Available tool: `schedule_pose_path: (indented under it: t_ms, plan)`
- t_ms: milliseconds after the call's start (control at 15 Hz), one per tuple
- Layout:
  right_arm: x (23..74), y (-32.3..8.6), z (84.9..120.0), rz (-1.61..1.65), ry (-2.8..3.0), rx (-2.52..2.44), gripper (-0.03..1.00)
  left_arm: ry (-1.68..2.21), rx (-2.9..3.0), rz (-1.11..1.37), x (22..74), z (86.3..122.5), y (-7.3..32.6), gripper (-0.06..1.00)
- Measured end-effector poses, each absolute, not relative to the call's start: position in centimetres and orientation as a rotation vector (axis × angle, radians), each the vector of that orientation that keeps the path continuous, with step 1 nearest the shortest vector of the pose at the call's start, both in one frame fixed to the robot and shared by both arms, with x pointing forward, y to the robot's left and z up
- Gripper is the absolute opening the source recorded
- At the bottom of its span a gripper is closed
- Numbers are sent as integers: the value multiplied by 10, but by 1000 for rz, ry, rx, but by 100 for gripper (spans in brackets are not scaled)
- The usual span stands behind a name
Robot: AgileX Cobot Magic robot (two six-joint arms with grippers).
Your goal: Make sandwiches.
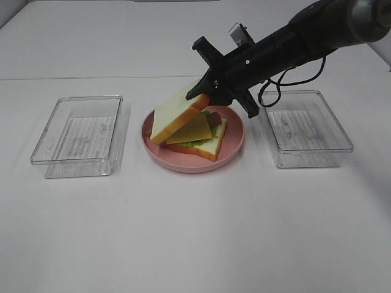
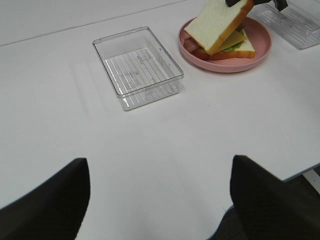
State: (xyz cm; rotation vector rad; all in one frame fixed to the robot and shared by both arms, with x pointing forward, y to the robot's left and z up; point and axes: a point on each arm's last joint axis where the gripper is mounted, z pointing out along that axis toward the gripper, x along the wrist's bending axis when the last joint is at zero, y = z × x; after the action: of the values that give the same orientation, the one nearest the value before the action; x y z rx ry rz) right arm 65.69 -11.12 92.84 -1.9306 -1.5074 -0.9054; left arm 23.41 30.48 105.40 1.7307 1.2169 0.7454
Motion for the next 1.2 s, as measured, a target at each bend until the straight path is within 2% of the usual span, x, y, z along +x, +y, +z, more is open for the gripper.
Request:
schedule_pose_path:
  t_ms: [133, 200, 267, 400, 467, 533, 667, 933, 1200]
  plan:
    - [657, -111, 928, -904, -1499, -1938, 19, 1217, 1731, 745, 234, 1054, 305, 74]
    - [657, -111, 928, -905, -1499, -1939, 25, 1217, 1731, 745, 234, 1054, 305, 74]
    - [658, -112, 928, -905, -1500, -1942, 38, 1217, 1731, 745, 234, 1054, 305, 74]
    - [657, -113, 926, -894, -1526, -1945, 68, 1217, 1731, 745, 234, 1054, 305, 74]
    - [656, -113, 925, -882, -1554, -1943, 77, 1217, 1731, 745, 234, 1054, 305, 74]
    - [655, -114, 924, -863, -1587, -1940, 81, 1217, 1731, 745, 234, 1054, 305, 74]
    - [652, -119, 926, -829, -1714, -1932, 83, 1217, 1731, 745, 234, 1054, 305, 74]
    - [645, -137, 953, -736, -2012, -1981, 84, 1217, 1731, 745, 234, 1054, 305, 74]
    - [626, -157, 1007, -663, -2289, -1967, 84, 1217, 1731, 745, 234, 1054, 305, 74]
